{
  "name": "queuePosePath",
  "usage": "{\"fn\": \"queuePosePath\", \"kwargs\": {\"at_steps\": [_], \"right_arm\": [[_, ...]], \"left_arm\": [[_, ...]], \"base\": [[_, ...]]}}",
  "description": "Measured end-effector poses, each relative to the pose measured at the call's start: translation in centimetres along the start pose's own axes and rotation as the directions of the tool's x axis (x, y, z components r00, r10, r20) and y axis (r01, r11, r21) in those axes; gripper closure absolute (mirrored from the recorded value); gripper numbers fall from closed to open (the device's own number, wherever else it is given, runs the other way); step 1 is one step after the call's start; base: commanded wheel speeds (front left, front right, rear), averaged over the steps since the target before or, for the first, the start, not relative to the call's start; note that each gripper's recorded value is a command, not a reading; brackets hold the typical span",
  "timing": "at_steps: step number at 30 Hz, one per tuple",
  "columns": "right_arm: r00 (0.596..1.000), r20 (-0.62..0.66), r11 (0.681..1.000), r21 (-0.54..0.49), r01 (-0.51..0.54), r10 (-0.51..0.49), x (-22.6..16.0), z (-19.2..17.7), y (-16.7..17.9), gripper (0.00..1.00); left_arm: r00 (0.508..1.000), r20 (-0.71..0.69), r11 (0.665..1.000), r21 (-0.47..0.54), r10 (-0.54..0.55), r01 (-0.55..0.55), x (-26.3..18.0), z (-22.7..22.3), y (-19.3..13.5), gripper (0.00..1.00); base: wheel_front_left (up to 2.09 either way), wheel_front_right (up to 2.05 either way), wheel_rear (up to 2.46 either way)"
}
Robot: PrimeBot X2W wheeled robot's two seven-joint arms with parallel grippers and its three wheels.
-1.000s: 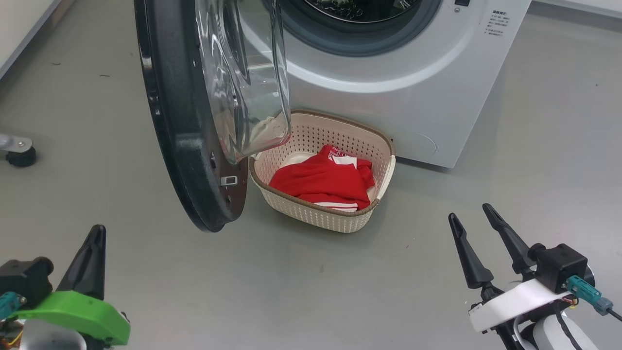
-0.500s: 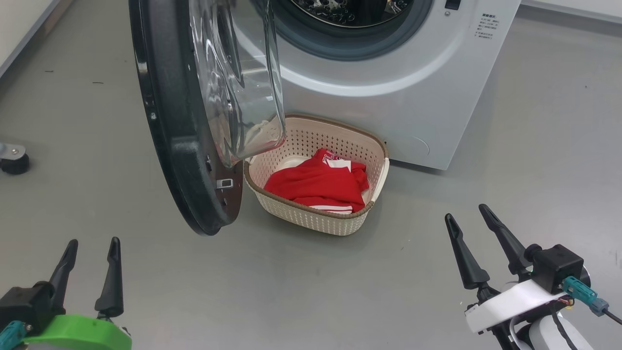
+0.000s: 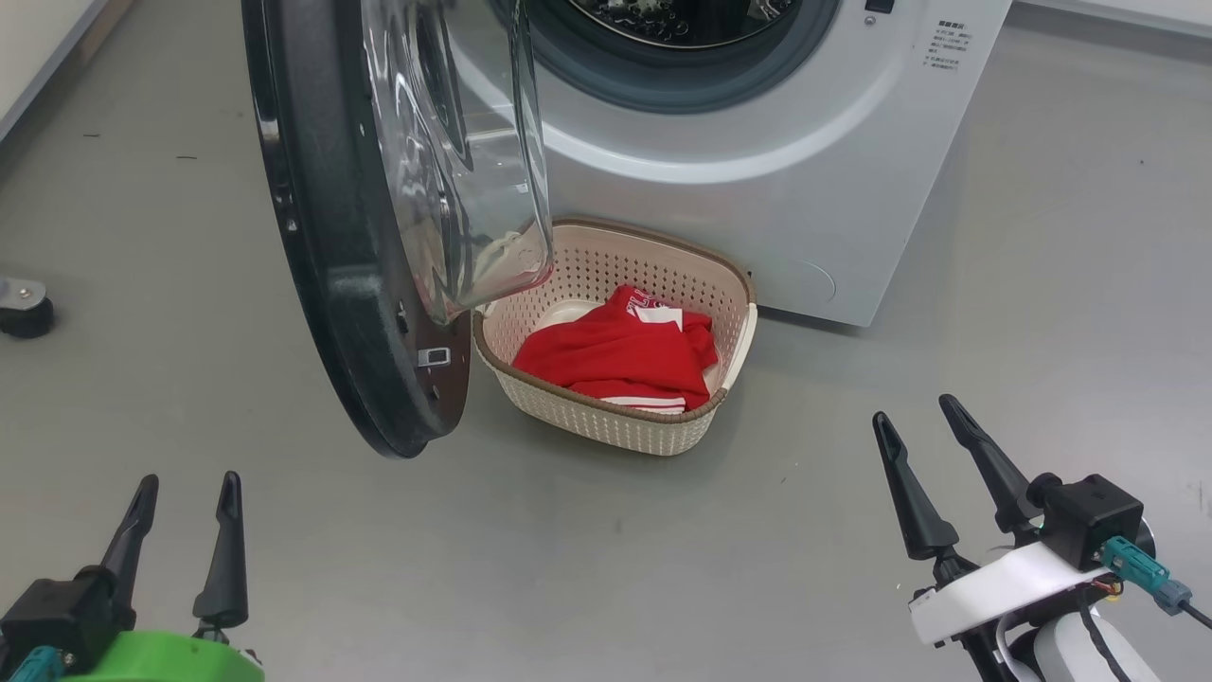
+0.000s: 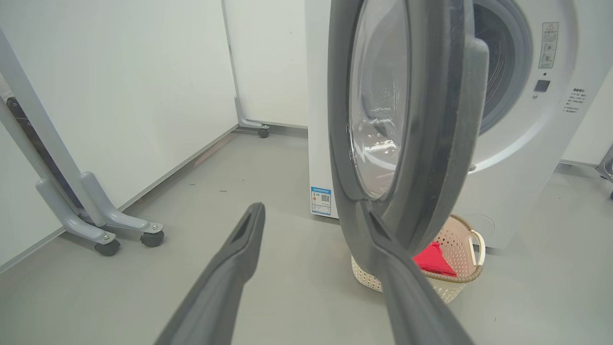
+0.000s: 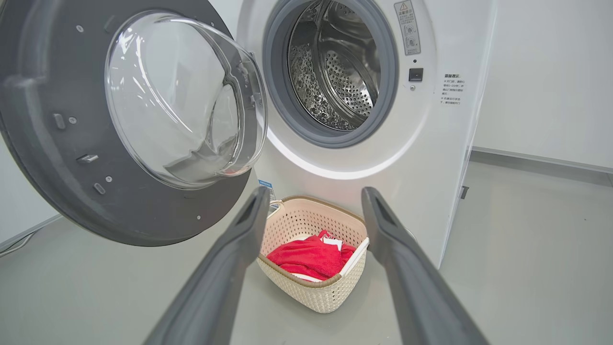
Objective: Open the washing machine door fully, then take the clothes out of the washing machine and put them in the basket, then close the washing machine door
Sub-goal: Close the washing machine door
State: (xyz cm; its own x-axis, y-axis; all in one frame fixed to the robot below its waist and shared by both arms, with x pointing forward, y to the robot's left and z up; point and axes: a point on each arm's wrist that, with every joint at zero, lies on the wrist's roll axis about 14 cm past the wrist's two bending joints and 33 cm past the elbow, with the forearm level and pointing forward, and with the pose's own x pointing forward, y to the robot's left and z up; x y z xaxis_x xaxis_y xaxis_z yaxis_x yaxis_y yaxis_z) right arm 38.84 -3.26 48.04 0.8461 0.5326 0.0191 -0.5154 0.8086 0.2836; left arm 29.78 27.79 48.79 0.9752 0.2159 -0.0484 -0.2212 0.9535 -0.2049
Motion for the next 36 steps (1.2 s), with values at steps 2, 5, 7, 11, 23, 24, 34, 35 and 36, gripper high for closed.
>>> {"fn": "queuePosePath", "kwargs": {"at_steps": [2,5,7,11,23,24,34,35,36], "right_arm": [[1.0,0.0,1.0,0.001,0.001,-0.001,0.0,0.0,0.0,0.0],[1.0,-0.001,1.0,-0.001,0.0,0.0,0.0,-0.1,0.0,0.0],[1.0,-0.002,1.0,0.0,0.001,-0.001,0.1,-0.1,0.0,0.0],[1.0,-0.004,1.0,0.001,0.003,-0.003,0.1,-0.2,-0.1,0.0],[1.0,-0.002,1.0,0.002,0.011,-0.011,0.1,-0.2,-0.4,0.0],[1.0,-0.002,1.0,0.001,0.011,-0.011,0.1,-0.2,-0.4,0.0],[1.0,-0.001,1.0,0.002,0.012,-0.012,0.2,-0.2,-0.4,0.0],[1.0,-0.001,1.0,0.0,0.012,-0.012,0.2,-0.2,-0.4,0.0],[1.0,-0.001,1.0,0.0,0.012,-0.012,0.2,-0.2,-0.4,0.0]], "left_arm": [[1.0,0.0,1.0,0.0,0.002,-0.002,0.0,-0.2,0.0,0.0],[1.0,0.0,1.0,0.003,0.002,-0.002,0.0,-0.3,0.1,0.0],[1.0,0.001,1.0,0.009,0.001,-0.001,-0.1,-0.4,0.0,0.0],[1.0,0.003,1.0,0.014,0.0,0.0,0.0,-0.5,0.0,0.0],[1.0,0.001,1.0,0.025,0.003,-0.003,0.0,-0.9,0.1,0.0],[1.0,0.001,1.0,0.025,0.004,-0.004,0.0,-1.0,0.1,0.0],[1.0,0.001,1.0,0.028,-0.004,0.004,0.2,-1.2,-0.1,0.0],[1.0,0.002,1.0,0.028,-0.004,0.004,0.2,-1.2,-0.1,0.0],[1.0,0.0,1.0,0.028,-0.003,0.003,0.2,-1.2,-0.1,0.0]], "base": [[0.0,0.0,0.0],[0.0,0.0,0.0],[0.0,0.0,0.0],[0.0,0.0,0.0],[0.0,0.0,0.0],[0.0,0.0,0.0],[0.0,0.0,0.0],[0.0,0.0,0.0],[0.0,0.0,0.0]]}}
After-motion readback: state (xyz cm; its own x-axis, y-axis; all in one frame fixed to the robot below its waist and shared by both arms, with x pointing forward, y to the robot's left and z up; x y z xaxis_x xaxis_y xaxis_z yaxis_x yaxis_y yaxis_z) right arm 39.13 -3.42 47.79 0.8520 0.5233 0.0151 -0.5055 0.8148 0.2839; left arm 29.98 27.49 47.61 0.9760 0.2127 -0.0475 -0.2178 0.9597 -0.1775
